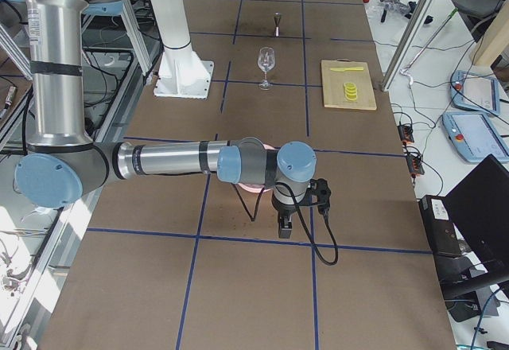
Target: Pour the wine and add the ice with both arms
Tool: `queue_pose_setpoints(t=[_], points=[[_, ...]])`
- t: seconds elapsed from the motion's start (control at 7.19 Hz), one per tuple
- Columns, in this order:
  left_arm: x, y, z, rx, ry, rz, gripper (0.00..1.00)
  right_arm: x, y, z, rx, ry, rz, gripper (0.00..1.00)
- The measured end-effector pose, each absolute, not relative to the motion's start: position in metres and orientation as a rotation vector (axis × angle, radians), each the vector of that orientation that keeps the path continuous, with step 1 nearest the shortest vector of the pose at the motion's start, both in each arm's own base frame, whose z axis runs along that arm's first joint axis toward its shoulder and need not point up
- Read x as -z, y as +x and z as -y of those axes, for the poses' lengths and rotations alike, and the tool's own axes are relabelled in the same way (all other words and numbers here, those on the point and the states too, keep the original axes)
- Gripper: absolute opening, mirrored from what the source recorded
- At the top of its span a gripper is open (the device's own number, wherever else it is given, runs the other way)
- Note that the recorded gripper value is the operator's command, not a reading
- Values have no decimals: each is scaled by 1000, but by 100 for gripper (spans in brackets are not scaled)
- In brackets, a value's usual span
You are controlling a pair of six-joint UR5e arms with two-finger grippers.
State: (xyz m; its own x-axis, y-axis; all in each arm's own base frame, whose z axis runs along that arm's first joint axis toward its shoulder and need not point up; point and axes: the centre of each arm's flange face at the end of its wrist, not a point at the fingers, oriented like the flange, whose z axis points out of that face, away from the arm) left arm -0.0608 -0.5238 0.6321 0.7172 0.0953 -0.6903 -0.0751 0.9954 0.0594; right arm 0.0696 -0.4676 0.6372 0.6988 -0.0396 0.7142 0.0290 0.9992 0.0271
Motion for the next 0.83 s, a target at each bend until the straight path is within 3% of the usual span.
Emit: queue_pose_setpoints(t=[0.83], points=[[-635,-61,523,-87,20,-767,100,-649,74,464,27,25,805,100]])
